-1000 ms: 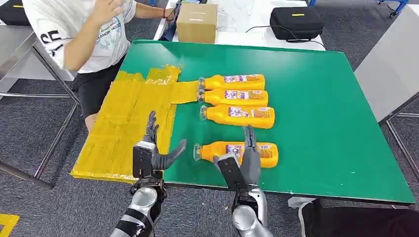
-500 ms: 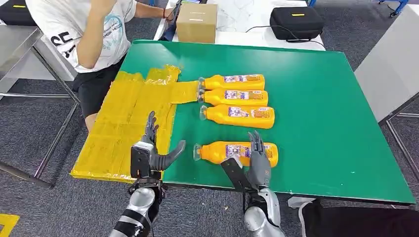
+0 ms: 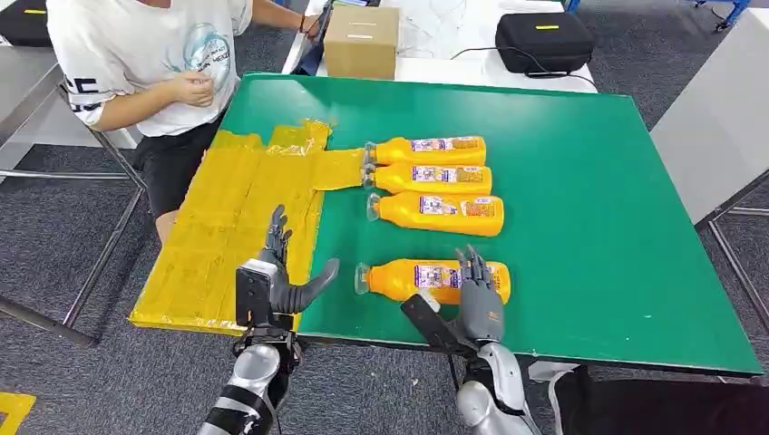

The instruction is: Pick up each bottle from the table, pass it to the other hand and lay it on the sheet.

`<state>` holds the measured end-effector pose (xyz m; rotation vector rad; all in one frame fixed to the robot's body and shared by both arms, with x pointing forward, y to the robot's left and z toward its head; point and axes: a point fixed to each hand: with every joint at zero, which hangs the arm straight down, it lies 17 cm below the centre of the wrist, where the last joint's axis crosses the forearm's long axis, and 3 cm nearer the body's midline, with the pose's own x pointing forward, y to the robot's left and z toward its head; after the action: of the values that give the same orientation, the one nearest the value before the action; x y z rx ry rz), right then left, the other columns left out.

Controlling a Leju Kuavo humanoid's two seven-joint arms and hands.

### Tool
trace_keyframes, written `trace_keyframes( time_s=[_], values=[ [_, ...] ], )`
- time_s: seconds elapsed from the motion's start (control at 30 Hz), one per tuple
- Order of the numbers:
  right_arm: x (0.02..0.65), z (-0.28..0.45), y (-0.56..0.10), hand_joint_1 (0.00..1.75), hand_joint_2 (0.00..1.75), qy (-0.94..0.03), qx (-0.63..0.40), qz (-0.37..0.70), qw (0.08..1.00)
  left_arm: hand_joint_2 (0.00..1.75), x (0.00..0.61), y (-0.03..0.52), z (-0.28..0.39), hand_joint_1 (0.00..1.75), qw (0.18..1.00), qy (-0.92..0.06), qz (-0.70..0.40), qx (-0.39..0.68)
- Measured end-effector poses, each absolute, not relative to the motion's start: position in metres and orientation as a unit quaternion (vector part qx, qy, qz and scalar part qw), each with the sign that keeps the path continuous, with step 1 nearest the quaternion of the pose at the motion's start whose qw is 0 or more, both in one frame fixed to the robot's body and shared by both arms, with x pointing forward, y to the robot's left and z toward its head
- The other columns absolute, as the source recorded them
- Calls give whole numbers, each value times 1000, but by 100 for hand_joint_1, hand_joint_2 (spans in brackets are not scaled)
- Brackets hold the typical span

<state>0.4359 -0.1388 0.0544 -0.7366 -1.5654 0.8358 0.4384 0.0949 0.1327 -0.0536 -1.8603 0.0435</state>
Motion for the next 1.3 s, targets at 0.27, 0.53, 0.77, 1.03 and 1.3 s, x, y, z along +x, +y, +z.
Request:
trace_keyframes(
  time_s=[0.27,0.53,0.77,1.03,1.3],
  values=[
    [455,51,-133,0,175,-634,-341,417,554,175,438,94,136,0,595,-803,15,-34],
    [475,22,-139,0,175,-569,-362,491,552,175,439,92,136,0,599,-799,15,-50],
    [487,-17,-151,138,175,-486,-329,575,570,175,439,87,136,0,601,-794,20,-84],
    [496,-28,-164,175,175,-458,-321,607,566,175,442,88,135,0,602,-793,22,-88],
    [499,-29,-156,175,175,-470,-246,606,592,175,447,86,136,0,597,-796,25,-100]
  ],
)
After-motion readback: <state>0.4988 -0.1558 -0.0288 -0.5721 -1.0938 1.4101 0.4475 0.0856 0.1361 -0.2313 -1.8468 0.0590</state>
